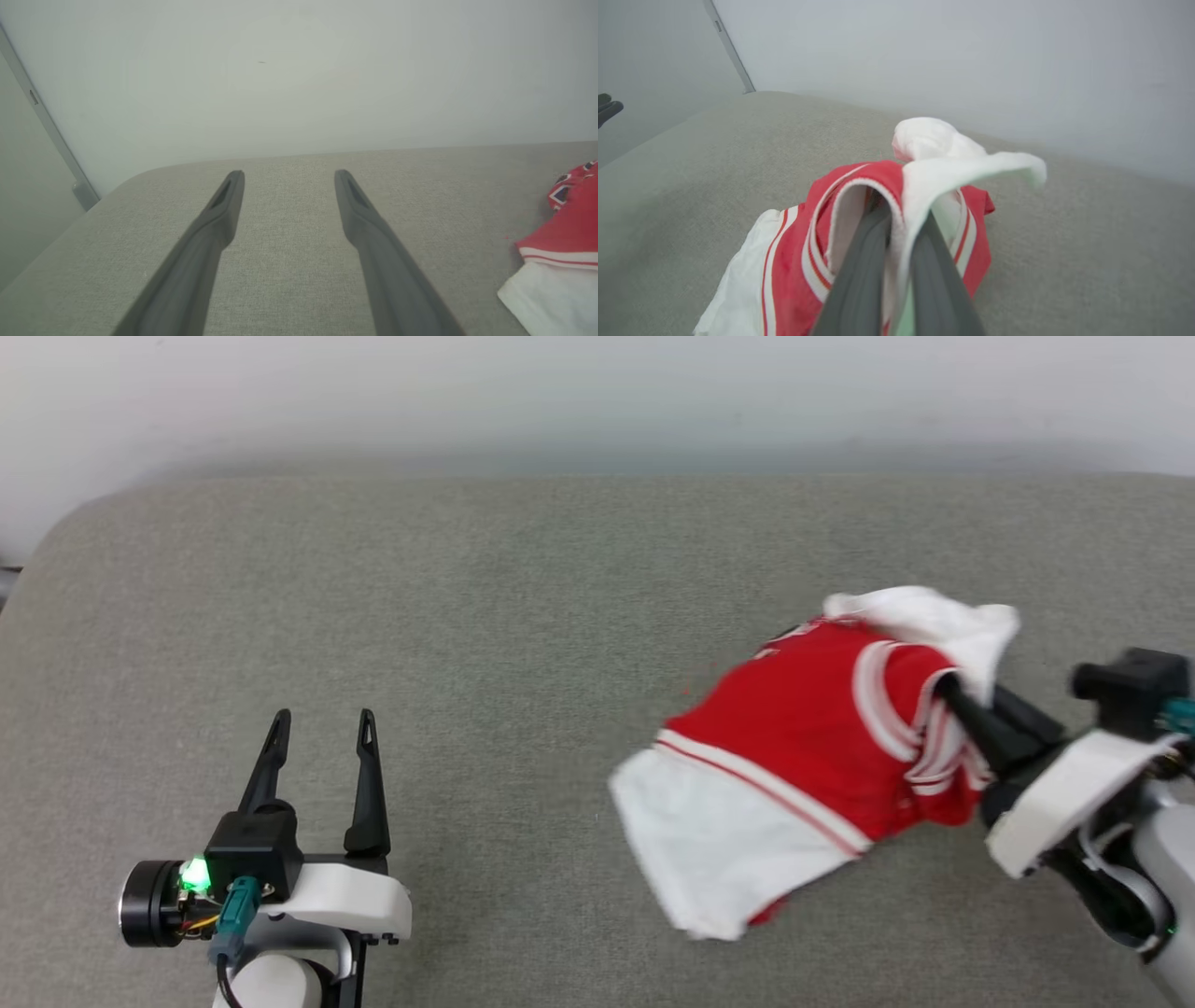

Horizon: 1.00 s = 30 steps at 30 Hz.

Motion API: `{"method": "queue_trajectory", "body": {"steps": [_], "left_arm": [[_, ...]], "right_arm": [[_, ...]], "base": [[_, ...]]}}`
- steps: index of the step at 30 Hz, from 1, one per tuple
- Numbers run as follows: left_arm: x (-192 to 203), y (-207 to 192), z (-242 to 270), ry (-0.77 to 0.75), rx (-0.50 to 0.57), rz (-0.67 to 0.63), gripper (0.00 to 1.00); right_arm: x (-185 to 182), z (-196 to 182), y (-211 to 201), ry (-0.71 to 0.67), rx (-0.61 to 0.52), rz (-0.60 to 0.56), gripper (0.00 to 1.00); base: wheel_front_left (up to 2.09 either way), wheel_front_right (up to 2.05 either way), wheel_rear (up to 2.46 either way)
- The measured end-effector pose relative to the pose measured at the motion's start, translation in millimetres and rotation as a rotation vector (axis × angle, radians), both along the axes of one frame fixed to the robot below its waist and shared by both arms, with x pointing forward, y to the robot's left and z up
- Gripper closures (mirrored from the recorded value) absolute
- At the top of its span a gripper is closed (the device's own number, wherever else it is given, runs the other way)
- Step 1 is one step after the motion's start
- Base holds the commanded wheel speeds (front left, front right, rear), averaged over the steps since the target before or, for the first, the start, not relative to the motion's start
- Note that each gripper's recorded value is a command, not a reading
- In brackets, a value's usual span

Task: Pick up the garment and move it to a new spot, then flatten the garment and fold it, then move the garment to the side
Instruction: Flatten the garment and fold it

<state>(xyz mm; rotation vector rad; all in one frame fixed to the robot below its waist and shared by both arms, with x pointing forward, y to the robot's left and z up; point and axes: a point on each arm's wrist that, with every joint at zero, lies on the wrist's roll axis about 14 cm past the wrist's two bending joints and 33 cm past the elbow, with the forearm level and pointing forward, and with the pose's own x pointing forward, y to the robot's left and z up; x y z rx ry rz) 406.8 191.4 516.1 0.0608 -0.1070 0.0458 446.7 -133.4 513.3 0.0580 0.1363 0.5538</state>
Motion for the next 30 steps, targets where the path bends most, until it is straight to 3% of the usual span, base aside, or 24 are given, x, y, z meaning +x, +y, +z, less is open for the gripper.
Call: {"method": "queue_trajectory", "body": {"steps": [5,17,22,27,28,29,30], "left_arm": [[3.0,-7.5,0.3,-0.003,-0.009,-0.025,0.00],[6.0,-16.4,-8.8,0.019,-0.016,-0.047,0.00],[6.3,-15.1,-10.6,0.023,-0.012,-0.046,0.00],[6.7,-15.1,-11.6,0.026,-0.012,-0.046,0.00],[6.8,-15.3,-11.5,0.025,-0.013,-0.046,0.00],[7.2,-15.5,-11.1,0.024,-0.012,-0.047,0.00],[7.4,-15.5,-10.6,0.022,-0.010,-0.047,0.00]], "right_arm": [[-6.8,-17.5,-63.3,0.036,0.079,-0.243,1.00],[-51.6,-91.5,-209.4,0.203,0.130,-0.804,1.00],[-85.4,-128.3,-236.2,0.333,0.112,-0.938,1.00],[-100.3,-147.6,-239.8,0.412,0.086,-0.977,1.00],[-99.7,-147.5,-239.3,0.409,0.094,-0.982,0.86],[-99.4,-146.9,-239.0,0.402,0.101,-0.987,0.52],[-99.8,-146.2,-239.7,0.398,0.096,-0.988,0.00]], "base": [[0.00,0.00,0.00],[0.00,0.00,0.00],[0.00,0.00,0.00],[0.00,0.00,0.00],[0.00,0.00,0.00],[0.00,0.00,0.00],[0.00,0.00,0.00]]}}
